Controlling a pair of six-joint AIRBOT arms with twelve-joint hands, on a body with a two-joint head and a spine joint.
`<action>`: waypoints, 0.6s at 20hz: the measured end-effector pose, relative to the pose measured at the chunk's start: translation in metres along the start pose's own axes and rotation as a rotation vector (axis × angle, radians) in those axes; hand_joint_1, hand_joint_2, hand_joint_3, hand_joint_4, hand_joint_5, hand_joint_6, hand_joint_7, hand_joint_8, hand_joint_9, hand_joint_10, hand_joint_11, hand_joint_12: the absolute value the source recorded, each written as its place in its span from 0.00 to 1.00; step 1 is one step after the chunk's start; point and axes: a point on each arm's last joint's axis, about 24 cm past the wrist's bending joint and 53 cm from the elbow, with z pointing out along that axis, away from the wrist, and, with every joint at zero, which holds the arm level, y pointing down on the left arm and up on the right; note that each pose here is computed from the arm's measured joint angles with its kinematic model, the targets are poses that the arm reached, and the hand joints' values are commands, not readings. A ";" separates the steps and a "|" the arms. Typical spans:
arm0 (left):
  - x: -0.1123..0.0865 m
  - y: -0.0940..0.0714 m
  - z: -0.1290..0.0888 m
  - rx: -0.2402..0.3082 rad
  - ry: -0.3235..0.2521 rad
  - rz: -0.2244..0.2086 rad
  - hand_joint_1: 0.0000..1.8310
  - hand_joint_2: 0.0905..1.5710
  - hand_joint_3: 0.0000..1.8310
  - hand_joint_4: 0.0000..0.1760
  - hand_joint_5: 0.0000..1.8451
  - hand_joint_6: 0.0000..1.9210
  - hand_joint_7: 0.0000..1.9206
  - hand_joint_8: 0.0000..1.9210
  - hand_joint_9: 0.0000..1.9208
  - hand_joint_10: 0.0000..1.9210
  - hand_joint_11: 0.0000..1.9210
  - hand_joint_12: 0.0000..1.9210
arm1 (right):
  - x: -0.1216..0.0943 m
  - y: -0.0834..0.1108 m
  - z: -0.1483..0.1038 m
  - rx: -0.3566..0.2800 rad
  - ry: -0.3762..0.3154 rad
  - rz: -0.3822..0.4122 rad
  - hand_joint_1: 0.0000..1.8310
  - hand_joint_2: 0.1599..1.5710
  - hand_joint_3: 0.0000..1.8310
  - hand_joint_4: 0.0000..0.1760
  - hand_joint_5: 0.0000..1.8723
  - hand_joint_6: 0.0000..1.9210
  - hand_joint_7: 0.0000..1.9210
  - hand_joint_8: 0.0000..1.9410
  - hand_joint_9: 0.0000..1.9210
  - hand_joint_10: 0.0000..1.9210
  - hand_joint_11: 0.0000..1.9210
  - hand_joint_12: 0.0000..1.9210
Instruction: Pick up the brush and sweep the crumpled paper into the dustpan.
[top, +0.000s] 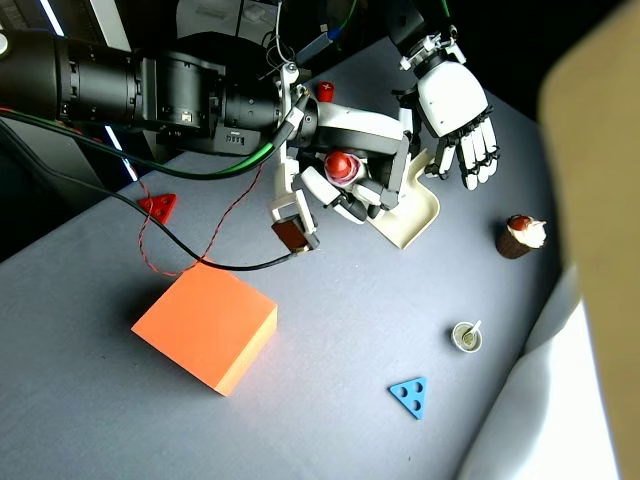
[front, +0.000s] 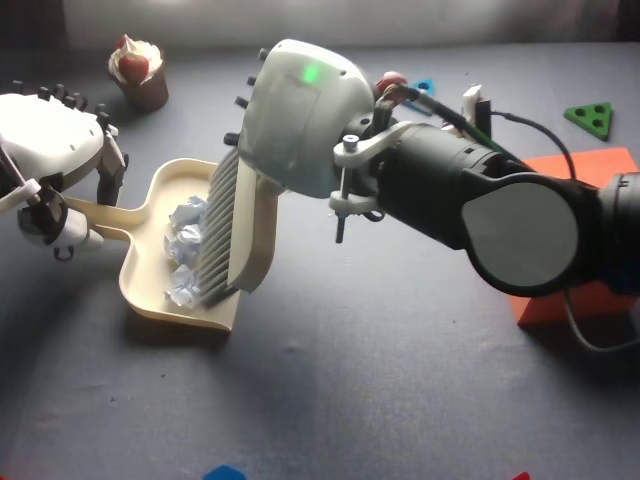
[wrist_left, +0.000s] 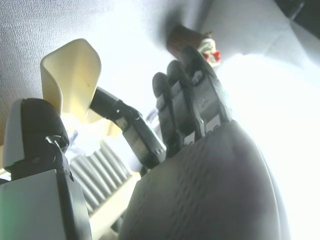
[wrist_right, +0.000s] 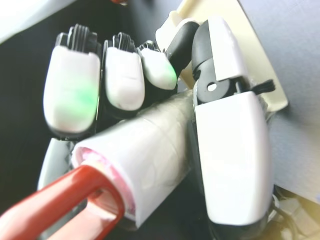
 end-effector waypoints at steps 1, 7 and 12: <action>0.000 0.000 0.000 -0.001 -0.001 0.000 0.58 0.67 0.00 0.64 0.57 0.45 0.23 0.00 0.17 0.00 0.13 0.13 | 0.000 -0.002 -0.002 0.001 0.000 -0.005 0.75 0.69 0.00 0.00 0.52 0.95 0.66 1.00 0.77 1.00 0.84 1.00; -0.001 0.000 0.000 -0.001 -0.004 -0.003 0.59 0.67 0.00 0.33 0.56 0.46 0.21 0.00 0.16 0.00 0.12 0.12 | 0.006 -0.011 -0.011 -0.055 0.079 -0.065 0.70 0.72 0.00 0.00 0.48 0.66 0.64 1.00 0.76 1.00 0.83 1.00; -0.002 0.000 0.000 -0.002 -0.007 -0.003 0.57 0.68 0.00 0.59 0.54 0.49 0.21 0.00 0.16 0.00 0.11 0.12 | 0.017 -0.005 -0.004 -0.097 0.129 -0.086 0.73 0.72 0.00 0.00 0.46 0.77 0.62 1.00 0.75 1.00 0.82 1.00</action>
